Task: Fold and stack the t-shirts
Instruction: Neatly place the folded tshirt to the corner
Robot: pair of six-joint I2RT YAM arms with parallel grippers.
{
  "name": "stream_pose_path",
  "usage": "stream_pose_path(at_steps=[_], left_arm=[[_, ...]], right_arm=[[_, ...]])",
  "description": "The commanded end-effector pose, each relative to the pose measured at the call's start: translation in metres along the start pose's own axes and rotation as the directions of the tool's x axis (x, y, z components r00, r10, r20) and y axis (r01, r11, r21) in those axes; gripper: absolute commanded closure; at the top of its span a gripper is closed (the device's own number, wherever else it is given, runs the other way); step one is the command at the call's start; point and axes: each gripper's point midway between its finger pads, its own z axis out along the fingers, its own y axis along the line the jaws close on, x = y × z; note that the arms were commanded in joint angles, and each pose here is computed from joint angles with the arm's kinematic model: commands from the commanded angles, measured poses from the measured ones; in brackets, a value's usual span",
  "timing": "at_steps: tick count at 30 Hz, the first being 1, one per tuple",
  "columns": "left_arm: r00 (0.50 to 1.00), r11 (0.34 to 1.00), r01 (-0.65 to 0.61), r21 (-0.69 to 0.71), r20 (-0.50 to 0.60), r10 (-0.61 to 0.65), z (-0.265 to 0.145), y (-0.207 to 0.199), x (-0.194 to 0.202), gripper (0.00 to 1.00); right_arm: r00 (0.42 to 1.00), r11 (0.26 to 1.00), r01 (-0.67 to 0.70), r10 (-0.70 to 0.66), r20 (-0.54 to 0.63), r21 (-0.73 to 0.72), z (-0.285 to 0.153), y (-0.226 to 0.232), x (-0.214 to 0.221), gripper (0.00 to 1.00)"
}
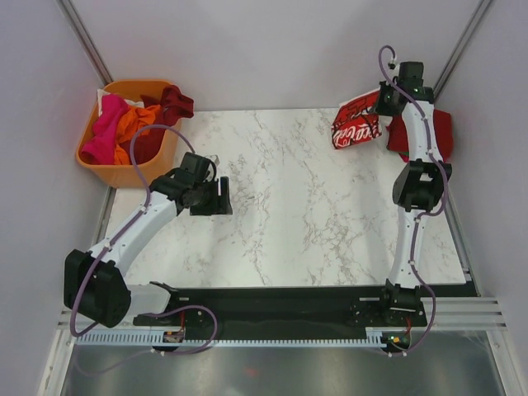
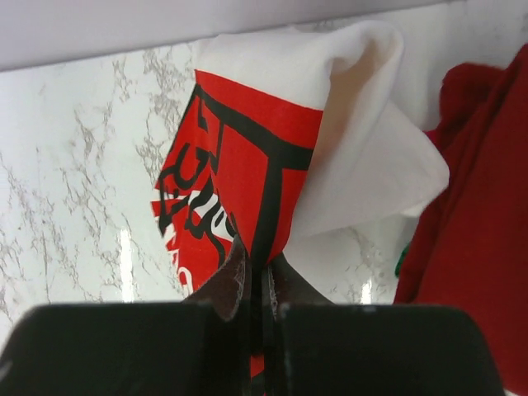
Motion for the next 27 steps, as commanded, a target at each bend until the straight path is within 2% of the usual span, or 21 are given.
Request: stream_pose_path(at_steps=[1,8,10,14,17,18,20,21,23,24,26,27], left_arm=[[1.000,1.000,-0.024,0.019,0.009,0.024,0.004,-0.001,-0.003,0.27],[1.000,1.000,-0.022,0.012,0.007,0.022,0.006,0.000,-0.002,0.27],[1.000,1.000,-0.022,0.008,0.000,0.022,0.007,0.001,0.000,0.27],[1.000,1.000,-0.022,-0.001,0.002,0.022,0.008,0.002,0.000,0.27],[1.000,1.000,-0.023,-0.007,-0.002,0.023,0.009,0.003,0.001,0.27],[1.000,1.000,-0.022,-0.007,-0.006,0.022,0.010,0.003,0.001,0.27],[1.000,1.000,-0.022,-0.009,-0.009,0.022,0.011,0.004,0.001,0.27],[1.000,1.000,-0.023,-0.010,-0.012,0.023,0.011,0.004,0.002,0.27],[1.000,1.000,-0.025,-0.010,-0.010,0.025,0.011,0.004,0.002,0.27],[1.000,1.000,-0.023,-0.011,-0.011,0.023,0.011,0.004,0.002,0.27],[0.999,1.000,-0.028,-0.012,-0.018,0.028,0.013,0.003,0.004,0.27],[0.999,0.999,-0.033,-0.006,-0.020,0.033,0.013,0.001,0.005,0.27]], right_arm=[[0.968,0.997,0.059,-0.043,0.248,-0.057,-0.053,0.007,-0.081,1.00],[0.893,0.979,0.161,-0.090,0.440,-0.127,-0.106,0.027,-0.136,1.00],[0.877,0.983,0.140,-0.067,0.475,-0.120,-0.118,0.016,-0.147,1.00],[0.784,0.974,0.143,-0.002,0.621,-0.177,-0.172,0.005,-0.191,1.00],[0.750,0.980,0.110,0.026,0.661,-0.164,-0.198,-0.019,-0.203,1.00],[0.756,0.986,0.069,0.046,0.653,-0.149,-0.199,-0.042,-0.199,1.00],[0.758,0.986,0.027,0.087,0.647,-0.164,-0.205,-0.058,-0.195,1.00],[0.782,0.984,0.000,0.112,0.613,-0.180,-0.193,-0.069,-0.183,1.00],[0.788,0.987,-0.039,0.128,0.602,-0.159,-0.191,-0.101,-0.174,1.00],[0.806,0.987,-0.075,0.143,0.574,-0.141,-0.176,-0.118,-0.158,1.00],[0.794,0.981,-0.119,0.186,0.580,-0.151,-0.169,-0.149,-0.148,1.00],[0.798,0.956,-0.195,0.285,0.531,-0.220,-0.159,-0.166,-0.129,1.00]])
